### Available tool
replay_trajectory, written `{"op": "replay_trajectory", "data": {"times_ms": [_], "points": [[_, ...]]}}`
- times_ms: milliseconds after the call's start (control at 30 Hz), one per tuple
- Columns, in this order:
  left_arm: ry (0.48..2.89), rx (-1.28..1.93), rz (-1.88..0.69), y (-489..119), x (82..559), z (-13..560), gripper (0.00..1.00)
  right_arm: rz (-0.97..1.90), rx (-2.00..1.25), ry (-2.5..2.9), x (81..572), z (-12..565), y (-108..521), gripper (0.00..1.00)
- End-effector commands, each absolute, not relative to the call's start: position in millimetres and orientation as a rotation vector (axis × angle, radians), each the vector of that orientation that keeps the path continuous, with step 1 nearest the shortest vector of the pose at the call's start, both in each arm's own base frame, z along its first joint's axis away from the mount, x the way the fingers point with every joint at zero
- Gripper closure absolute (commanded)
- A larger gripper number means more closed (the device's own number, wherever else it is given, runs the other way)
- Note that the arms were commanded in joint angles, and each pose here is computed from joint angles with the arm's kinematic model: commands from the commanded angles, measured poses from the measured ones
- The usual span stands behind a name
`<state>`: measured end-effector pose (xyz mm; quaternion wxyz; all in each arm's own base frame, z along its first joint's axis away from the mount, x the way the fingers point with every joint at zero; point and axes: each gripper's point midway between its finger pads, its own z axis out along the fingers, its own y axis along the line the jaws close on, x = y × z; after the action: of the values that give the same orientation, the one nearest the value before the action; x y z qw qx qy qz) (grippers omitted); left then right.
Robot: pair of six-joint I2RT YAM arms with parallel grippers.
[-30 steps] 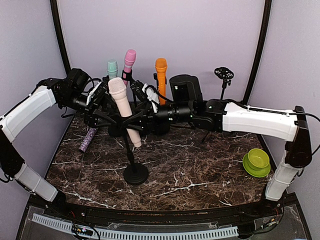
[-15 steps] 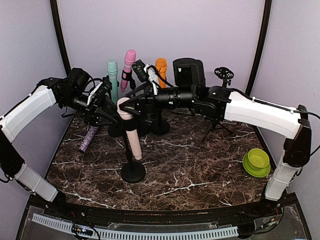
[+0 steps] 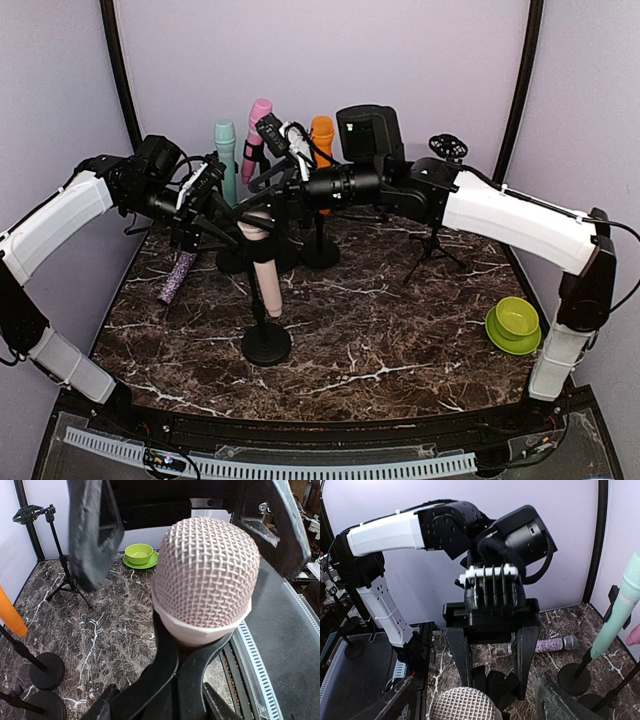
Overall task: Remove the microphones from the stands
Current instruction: Remove the microphone from the microphone stand.
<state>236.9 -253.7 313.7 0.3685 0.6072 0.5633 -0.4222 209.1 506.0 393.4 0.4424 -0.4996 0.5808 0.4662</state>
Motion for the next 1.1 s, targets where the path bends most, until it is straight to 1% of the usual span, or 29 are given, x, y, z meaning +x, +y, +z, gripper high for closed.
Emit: {"op": "replay_trajectory", "data": {"times_ms": [0, 167, 300, 400, 433, 467, 500, 533, 633, 767, 967, 1067], "points": [[1.383, 1.559, -1.068, -253.4, 229.1, 325.9, 0.96, 1.189, -1.304, 1.473, 199.5, 383.8, 502.3, 0.25], [1.386, 1.559, -1.067, -253.5, 229.0, 325.3, 0.96, 1.184, -1.328, 1.491, 198.8, 376.6, 503.1, 0.36], [1.391, 1.558, -1.062, -253.4, 229.6, 325.3, 0.97, 1.182, -1.344, 1.491, 199.2, 379.4, 505.8, 0.49], [1.393, 1.558, -1.059, -253.3, 230.3, 325.2, 0.97, 1.173, -1.359, 1.495, 200.6, 383.0, 507.8, 0.54], [1.395, 1.559, -1.057, -253.0, 230.4, 324.7, 0.98, 1.168, -1.360, 1.492, 201.3, 386.0, 508.3, 0.61], [1.394, 1.561, -1.055, -253.0, 230.0, 324.5, 0.98, 1.162, -1.352, 1.489, 203.1, 390.4, 508.6, 0.75], [1.395, 1.561, -1.052, -252.6, 230.5, 324.3, 0.98, 1.157, -1.340, 1.479, 204.8, 396.9, 509.0, 0.84], [1.398, 1.561, -1.053, -252.6, 230.5, 323.3, 0.98, 1.156, -1.326, 1.456, 205.5, 407.2, 508.8, 0.91], [1.398, 1.563, -1.048, -252.8, 230.7, 323.1, 0.98, 1.160, -1.265, 1.359, 205.4, 442.8, 504.2, 0.96], [1.402, 1.567, -1.034, -252.2, 231.6, 321.4, 0.98, 1.150, -1.152, 1.187, 199.0, 507.5, 482.6, 1.00], [1.399, 1.568, -1.028, -252.0, 231.3, 322.1, 0.98, 1.055, -0.960, 0.990, 192.9, 580.6, 433.9, 1.00], [1.401, 1.569, -1.019, -251.7, 231.6, 321.8, 0.98, 1.022, -0.875, 0.917, 185.8, 604.6, 405.7, 1.00]]}}
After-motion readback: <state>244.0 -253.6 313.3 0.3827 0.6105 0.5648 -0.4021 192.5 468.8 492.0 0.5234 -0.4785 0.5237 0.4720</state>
